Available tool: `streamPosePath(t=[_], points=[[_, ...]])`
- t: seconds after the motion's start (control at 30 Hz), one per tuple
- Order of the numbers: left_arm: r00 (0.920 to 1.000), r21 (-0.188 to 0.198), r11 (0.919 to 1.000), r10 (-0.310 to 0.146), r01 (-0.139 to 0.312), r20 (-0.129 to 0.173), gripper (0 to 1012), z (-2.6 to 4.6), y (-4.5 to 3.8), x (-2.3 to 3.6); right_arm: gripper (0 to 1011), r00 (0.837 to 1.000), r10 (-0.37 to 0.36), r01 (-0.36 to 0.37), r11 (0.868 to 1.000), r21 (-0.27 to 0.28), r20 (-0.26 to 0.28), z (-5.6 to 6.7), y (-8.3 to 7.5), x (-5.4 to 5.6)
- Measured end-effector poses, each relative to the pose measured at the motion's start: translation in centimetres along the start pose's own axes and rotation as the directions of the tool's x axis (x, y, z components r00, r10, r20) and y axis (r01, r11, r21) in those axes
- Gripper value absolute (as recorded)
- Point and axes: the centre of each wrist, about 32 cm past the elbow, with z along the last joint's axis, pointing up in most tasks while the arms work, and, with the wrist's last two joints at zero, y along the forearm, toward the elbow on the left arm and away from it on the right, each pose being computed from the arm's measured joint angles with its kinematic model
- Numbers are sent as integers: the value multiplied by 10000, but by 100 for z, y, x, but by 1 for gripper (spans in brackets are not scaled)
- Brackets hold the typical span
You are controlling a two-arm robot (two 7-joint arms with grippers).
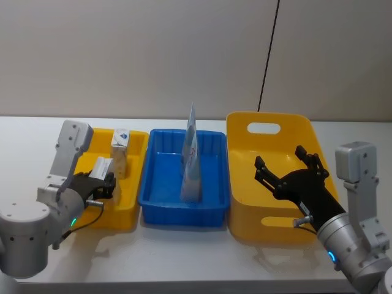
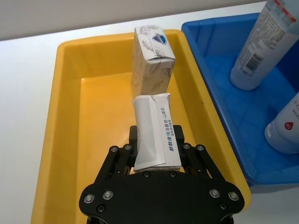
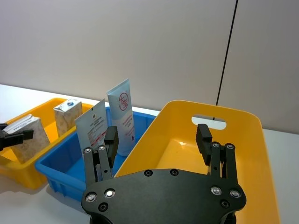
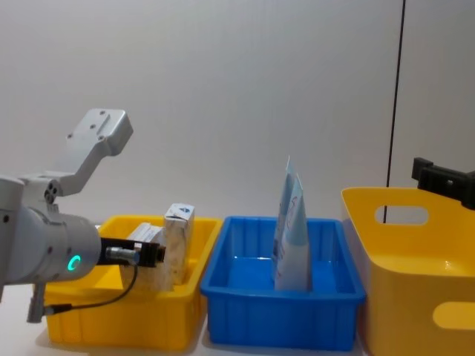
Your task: Bimanual collaborative sorting of washing and personal care products
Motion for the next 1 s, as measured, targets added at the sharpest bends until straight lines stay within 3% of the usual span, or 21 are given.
streamPosePath(t=[0.27,0.47,0.73,0.83,0.9,1.0], points=[[9979,-539,9973,-481,504,428,376,22,54,74,1000,10000,-1,1,10000,0,0,0,0,0],[9899,-1033,9889,-965,1072,1034,376,63,116,167,1000,10000,-1,1,10000,0,0,0,0,0],[9671,-1577,9684,-1610,1933,1970,376,136,210,298,1000,10000,0,0,10000,0,0,0,0,0],[9558,-1729,9591,-1818,2243,2312,376,166,253,354,1000,10000,0,0,10000,0,0,0,0,0],[9422,-1845,9479,-2067,2596,2638,376,197,291,404,1000,10000,0,0,10000,0,0,0,0,0],[9300,-1913,9385,-2257,2874,2902,376,223,321,448,1000,10000,0,0,10000,0,0,0,0,0]])
